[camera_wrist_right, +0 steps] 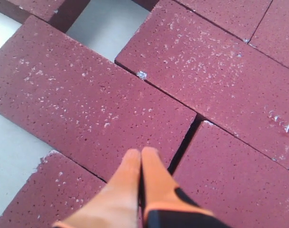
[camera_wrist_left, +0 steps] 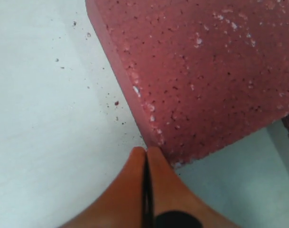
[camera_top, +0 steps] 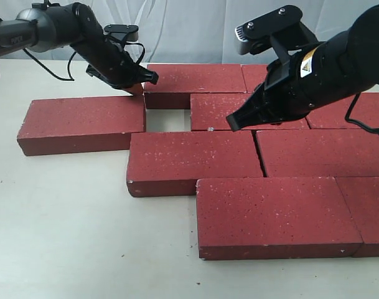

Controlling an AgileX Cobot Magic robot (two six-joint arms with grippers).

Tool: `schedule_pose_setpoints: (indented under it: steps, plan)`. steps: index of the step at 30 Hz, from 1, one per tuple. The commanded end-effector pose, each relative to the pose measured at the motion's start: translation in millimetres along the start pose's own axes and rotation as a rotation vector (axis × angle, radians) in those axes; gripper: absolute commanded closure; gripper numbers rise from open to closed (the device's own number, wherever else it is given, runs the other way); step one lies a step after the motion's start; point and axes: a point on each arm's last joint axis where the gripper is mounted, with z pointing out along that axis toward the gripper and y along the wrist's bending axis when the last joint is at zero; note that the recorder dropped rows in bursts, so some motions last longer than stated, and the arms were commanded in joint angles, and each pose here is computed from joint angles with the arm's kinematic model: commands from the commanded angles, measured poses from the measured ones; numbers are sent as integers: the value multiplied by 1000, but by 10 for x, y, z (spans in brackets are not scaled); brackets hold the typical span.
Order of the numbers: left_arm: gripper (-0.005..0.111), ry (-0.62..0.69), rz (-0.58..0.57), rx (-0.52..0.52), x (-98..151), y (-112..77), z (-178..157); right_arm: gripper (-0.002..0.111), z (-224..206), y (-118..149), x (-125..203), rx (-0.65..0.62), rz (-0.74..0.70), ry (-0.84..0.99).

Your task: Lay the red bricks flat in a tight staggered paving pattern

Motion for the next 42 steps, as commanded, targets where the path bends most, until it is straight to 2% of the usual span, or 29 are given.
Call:
schedule_pose_setpoints:
  steps: [1, 5, 9, 13, 15, 18, 21, 25, 30, 33, 42]
  plan:
    - [107, 3, 17, -5, -2, -22, 5, 109, 0, 6, -3, -1, -3, -8]
    - [107, -63, 16, -26, -77, 7, -51, 109, 0, 6, -3, -1, -3, -8]
    - [107, -157, -7, -61, -225, 142, -382, 109, 0, 6, -3, -1, -3, -8]
    - [107, -87, 23, -138, -206, 372, -834, 109, 0, 6, -3, -1, -3, -8]
    - [107, -14, -6, -179, -99, 541, -1047, 109, 6, 6, -1, -1, -3, -6]
    - [107, 36, -83, -187, 114, 761, -1305, 109, 12, 6, 0, -1, -3, -4]
    - [107, 41, -180, -195, 371, 960, -1576, 109, 11, 7, -1, -2, -2, -4]
    - [107, 13, -277, -254, 784, 1156, -1843, 109, 11, 9, -1, -4, 1, -5]
    - [107, 9, -416, -301, 1261, 1337, -1842, 109, 11, 9, -1, -4, 1, -5]
    - [107, 17, -462, -303, 1426, 1356, -1723, 109, 11, 9, -1, -4, 1, -5]
    - [107, 15, -494, -303, 1554, 1419, -1416, 109, 11, 8, -2, -3, 0, -6]
